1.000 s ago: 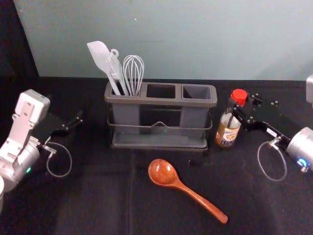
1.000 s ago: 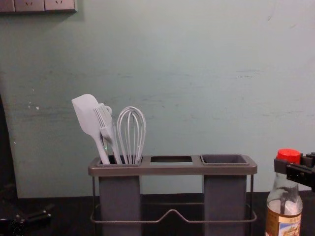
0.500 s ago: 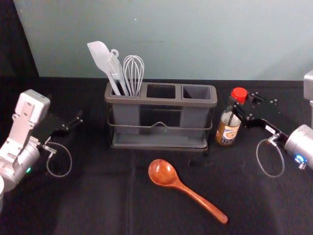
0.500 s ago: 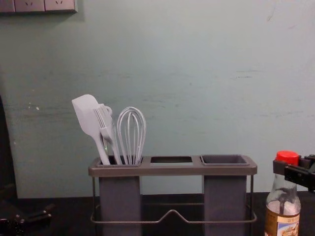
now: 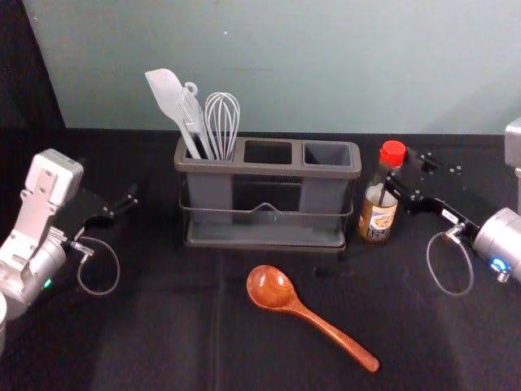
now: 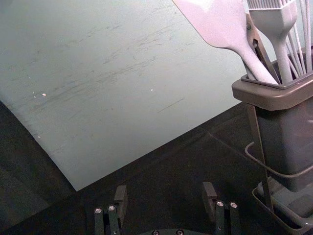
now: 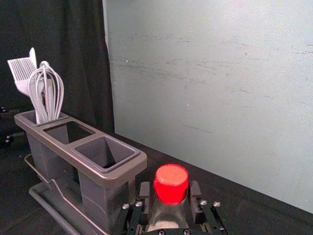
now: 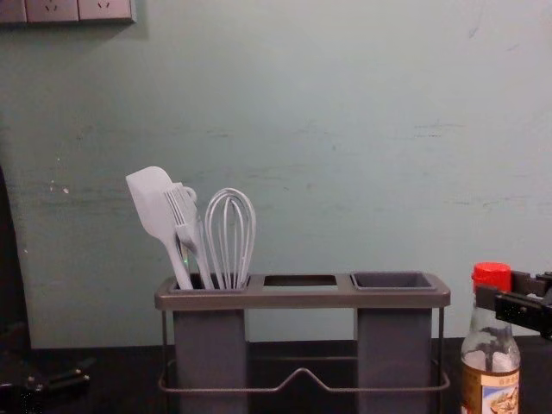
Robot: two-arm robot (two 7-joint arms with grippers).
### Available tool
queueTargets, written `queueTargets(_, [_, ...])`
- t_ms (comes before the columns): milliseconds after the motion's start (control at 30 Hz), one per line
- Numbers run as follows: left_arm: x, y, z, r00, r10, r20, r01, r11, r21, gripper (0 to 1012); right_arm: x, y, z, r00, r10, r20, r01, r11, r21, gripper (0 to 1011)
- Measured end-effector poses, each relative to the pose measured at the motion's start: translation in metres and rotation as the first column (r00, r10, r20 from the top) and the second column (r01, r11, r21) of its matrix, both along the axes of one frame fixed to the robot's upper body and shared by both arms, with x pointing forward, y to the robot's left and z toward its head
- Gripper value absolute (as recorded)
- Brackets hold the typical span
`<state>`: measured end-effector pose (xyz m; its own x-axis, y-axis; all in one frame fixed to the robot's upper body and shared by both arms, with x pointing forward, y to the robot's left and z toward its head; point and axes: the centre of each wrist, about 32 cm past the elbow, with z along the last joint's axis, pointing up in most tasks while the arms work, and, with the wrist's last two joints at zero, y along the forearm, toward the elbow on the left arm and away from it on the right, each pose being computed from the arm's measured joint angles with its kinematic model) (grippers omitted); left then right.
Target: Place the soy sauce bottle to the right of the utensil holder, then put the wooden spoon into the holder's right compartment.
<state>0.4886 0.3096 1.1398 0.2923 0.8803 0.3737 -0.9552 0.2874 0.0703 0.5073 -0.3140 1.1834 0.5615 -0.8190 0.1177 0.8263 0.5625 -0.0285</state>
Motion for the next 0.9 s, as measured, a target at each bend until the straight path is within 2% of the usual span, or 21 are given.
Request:
queueTargets(133, [0.0000, 0.0000, 0.0000, 1.0000, 0.000, 0.000, 0.000, 1.0000, 0.000, 1005, -0.0001, -0.0001, 0.0000, 1.000, 0.000, 0.000, 0.000, 1.000, 0.000, 595])
queueTargets(167, [0.0000, 0.0000, 0.0000, 1.0000, 0.000, 0.000, 0.000, 1.0000, 0.000, 1005, -0.0001, -0.0001, 0.0000, 1.000, 0.000, 0.000, 0.000, 1.000, 0.000, 654])
queueTargets(300, [0.0000, 0.0000, 0.0000, 1.0000, 0.000, 0.000, 0.000, 1.0000, 0.000, 1005, -0.0002, -0.0002, 0.0000, 1.000, -0.001, 0.000, 0.001, 1.000, -0.001, 743])
queueTargets(533, [0.0000, 0.0000, 0.0000, 1.0000, 0.000, 0.000, 0.000, 1.0000, 0.000, 1005, -0.0002, -0.0001, 0.0003, 1.000, -0.001, 0.001, 0.001, 1.000, 0.000, 963])
queueTargets(600, [0.0000, 0.0000, 0.0000, 1.0000, 0.000, 0.000, 0.000, 1.0000, 0.000, 1005, -0.0002, -0.0001, 0.0003, 1.000, -0.001, 0.001, 0.001, 1.000, 0.000, 1002])
queueTargets(900, [0.0000, 0.0000, 0.0000, 1.0000, 0.000, 0.000, 0.000, 1.0000, 0.000, 1005, -0.0026, 0.0010, 0.0032, 1.000, -0.015, 0.013, 0.015, 1.000, -0.007, 1000])
